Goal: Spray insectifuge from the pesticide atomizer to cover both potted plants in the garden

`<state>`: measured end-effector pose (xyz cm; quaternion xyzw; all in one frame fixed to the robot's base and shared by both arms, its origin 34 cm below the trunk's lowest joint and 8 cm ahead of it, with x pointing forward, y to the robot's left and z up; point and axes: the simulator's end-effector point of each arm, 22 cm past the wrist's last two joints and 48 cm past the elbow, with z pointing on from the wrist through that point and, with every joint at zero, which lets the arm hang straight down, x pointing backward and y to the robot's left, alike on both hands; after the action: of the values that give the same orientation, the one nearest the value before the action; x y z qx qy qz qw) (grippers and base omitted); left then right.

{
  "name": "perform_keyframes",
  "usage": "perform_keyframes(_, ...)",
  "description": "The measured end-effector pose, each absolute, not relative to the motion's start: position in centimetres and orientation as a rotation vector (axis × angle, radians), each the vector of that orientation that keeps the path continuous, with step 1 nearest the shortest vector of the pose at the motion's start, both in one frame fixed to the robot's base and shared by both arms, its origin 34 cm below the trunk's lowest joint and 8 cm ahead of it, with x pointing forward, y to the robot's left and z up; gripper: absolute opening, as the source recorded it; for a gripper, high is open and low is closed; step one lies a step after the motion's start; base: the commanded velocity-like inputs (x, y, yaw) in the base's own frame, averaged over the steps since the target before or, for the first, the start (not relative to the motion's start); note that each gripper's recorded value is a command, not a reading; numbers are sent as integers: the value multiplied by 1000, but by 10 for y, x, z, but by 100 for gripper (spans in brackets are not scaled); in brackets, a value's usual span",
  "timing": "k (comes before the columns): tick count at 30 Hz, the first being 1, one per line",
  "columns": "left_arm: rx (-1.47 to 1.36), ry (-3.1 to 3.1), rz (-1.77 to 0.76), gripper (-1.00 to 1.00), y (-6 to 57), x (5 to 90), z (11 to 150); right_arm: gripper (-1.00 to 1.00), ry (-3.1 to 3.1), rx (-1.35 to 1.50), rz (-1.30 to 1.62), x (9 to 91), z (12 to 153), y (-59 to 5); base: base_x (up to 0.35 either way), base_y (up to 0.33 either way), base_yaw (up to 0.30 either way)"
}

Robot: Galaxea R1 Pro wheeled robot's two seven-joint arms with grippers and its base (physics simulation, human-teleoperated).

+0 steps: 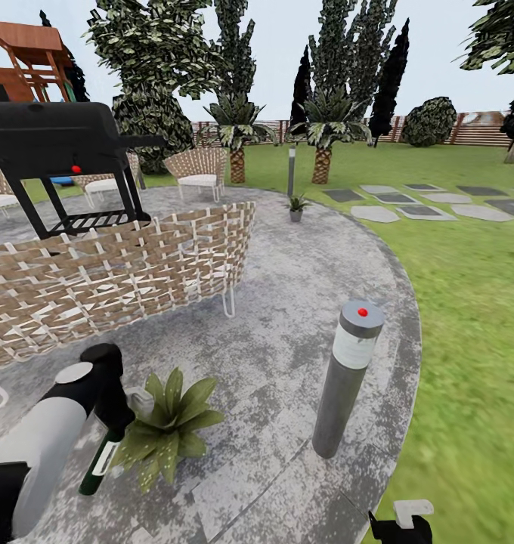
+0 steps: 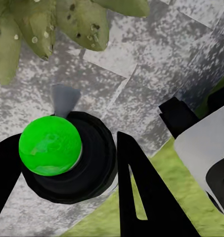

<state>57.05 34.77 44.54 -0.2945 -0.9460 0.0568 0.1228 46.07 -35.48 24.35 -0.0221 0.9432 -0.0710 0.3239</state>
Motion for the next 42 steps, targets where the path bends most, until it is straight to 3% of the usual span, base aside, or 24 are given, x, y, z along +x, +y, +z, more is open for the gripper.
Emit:
perform_keyframes(12,-837,-2715,269,-100,327,585,464,100,2472,-59,-193,461,244,-359,0,0,3)
perform_keyframes(17,-841,-2713,276,-100,323,585,463,100,2471,-54,-194,462,244,-359,0,-6,226)
perform_keyframes(22,-866,-2716,284,-100,312,591,466,100,2471,-54,-194,461,244,-359,0,-214,255)
perform_keyframes(33,-870,-2712,281,-100,309,590,465,100,2472,-57,-194,461,244,-359,-72,-264,26)
perform_keyframes(42,-867,-2720,273,-100,310,593,467,100,2472,-55,-194,461,244,-359,134,-94,248)
